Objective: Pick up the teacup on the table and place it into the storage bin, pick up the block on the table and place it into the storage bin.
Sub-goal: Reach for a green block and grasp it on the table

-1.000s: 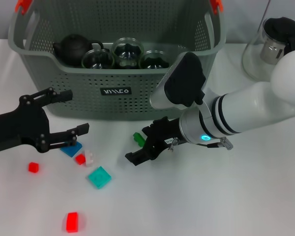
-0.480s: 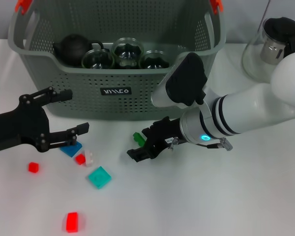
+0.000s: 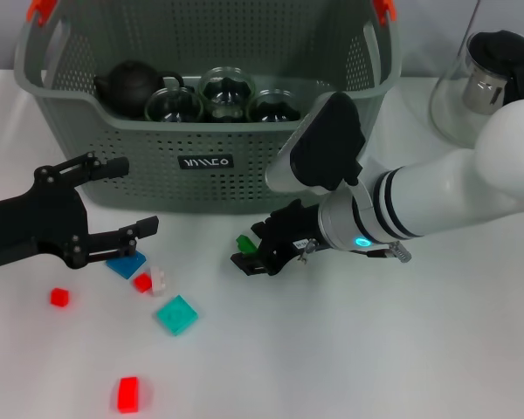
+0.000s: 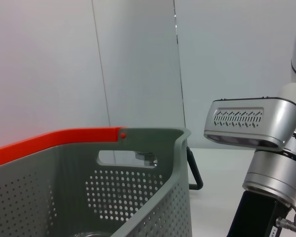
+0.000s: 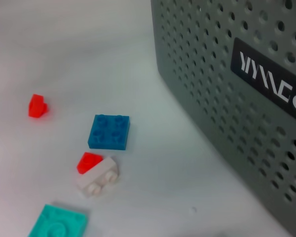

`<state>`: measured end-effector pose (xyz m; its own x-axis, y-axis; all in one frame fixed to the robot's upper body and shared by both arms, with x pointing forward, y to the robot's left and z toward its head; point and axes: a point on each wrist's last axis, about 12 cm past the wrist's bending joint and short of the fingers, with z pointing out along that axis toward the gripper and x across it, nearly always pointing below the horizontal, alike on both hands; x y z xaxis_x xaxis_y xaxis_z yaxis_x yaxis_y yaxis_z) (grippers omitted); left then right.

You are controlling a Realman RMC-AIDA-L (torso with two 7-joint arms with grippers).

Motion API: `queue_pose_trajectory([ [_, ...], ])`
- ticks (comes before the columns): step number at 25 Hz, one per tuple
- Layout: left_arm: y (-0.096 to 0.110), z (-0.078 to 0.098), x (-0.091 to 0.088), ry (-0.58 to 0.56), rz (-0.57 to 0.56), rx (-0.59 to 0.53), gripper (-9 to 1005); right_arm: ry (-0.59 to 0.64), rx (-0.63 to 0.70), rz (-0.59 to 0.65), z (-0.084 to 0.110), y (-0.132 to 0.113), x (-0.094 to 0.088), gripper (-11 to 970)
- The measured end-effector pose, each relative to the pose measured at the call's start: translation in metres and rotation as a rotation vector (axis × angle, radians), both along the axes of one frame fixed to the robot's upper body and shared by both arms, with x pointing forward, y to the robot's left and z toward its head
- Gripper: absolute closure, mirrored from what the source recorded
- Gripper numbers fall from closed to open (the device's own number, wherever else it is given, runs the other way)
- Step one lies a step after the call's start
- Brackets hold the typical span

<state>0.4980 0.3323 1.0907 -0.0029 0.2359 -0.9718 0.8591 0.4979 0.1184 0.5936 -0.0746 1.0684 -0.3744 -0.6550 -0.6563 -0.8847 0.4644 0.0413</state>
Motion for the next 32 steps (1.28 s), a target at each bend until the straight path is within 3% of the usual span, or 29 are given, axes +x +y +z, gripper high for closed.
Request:
queue_pose_trajectory([
  [32, 0.0008, 0.0008, 0.0008, -0.004, 0.003, 0.0, 149, -0.045, -0.015, -0.004, -0.0022, -0.0011, 0.0012, 442],
])
